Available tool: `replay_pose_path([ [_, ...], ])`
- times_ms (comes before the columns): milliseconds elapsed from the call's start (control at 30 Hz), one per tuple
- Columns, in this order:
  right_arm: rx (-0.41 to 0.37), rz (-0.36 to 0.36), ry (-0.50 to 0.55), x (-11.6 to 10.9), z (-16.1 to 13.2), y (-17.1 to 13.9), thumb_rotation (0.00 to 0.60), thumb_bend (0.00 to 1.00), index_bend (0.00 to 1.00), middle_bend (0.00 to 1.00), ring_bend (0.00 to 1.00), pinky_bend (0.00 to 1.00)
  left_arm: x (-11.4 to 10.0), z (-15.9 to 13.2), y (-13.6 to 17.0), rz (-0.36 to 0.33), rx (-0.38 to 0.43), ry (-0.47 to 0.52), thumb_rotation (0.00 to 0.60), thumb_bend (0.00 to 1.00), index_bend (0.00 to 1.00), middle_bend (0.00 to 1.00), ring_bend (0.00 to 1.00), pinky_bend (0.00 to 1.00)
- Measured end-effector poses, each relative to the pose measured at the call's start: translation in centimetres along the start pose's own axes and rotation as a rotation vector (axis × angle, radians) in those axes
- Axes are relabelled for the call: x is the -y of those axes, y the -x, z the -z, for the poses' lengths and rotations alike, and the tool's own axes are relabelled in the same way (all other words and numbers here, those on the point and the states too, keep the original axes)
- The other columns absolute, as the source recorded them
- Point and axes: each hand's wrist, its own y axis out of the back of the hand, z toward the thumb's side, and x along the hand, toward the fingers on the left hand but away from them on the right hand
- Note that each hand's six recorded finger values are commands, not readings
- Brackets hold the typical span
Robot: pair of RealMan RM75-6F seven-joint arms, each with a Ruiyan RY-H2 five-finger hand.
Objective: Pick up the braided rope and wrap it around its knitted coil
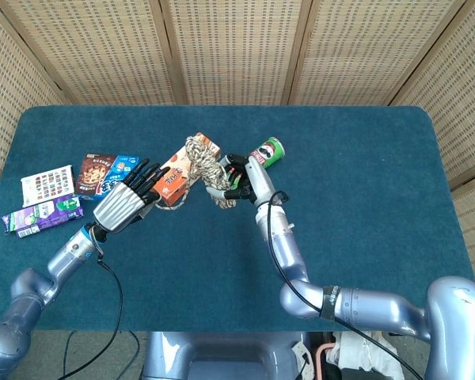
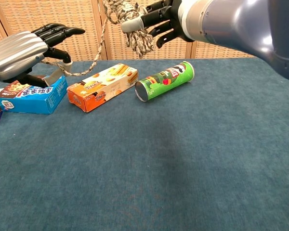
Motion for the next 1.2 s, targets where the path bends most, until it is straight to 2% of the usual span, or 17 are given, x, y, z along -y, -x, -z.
replay_pose_path([
  [333, 0.066, 0.098, -0.141, -0.4, 1.8, 0.6, 0.6, 0.6, 0.7, 0.77, 0.6, 0.72, -1.0, -1.9, 1.1, -0.038, 0.112, -0.008, 0.6, 0.58, 0.85, 0.0, 0.0, 0.0],
  [533, 0.113, 0.129, -0.186, -0.1, 2.4, 0.8, 0.6, 0.61, 0.7, 0.77, 0.6, 0.72, -1.4, -3.2, 1.3, -0.056, 0.175, -0.011, 0.6, 0.58, 0.85, 0.0, 0.0, 0.0],
  [667, 0.122, 0.149, -0.257, -0.2, 2.8, 0.9, 0.6, 0.61, 0.7, 0.77, 0.6, 0.72, -2.0, -3.9, 1.1, -0.083, 0.195, 0.011, 0.6, 0.58, 0.85, 0.0, 0.0, 0.0],
  [933, 0.063, 0.16, -0.483, 0.6, 3.2, 0.8, 0.6, 0.61, 0.7, 0.77, 0.6, 0.72, -3.5, -4.7, -0.4, -0.148, 0.196, 0.092, 0.6, 0.58, 0.85, 0.0, 0.0, 0.0],
  [1200, -0.038, 0.135, -0.64, 2.5, 2.7, 0.5, 0.6, 0.61, 0.7, 0.77, 0.6, 0.72, -5.4, -6.3, -3.2, -0.208, 0.134, 0.293, 0.6, 0.58, 0.85, 0.0, 0.0, 0.0],
])
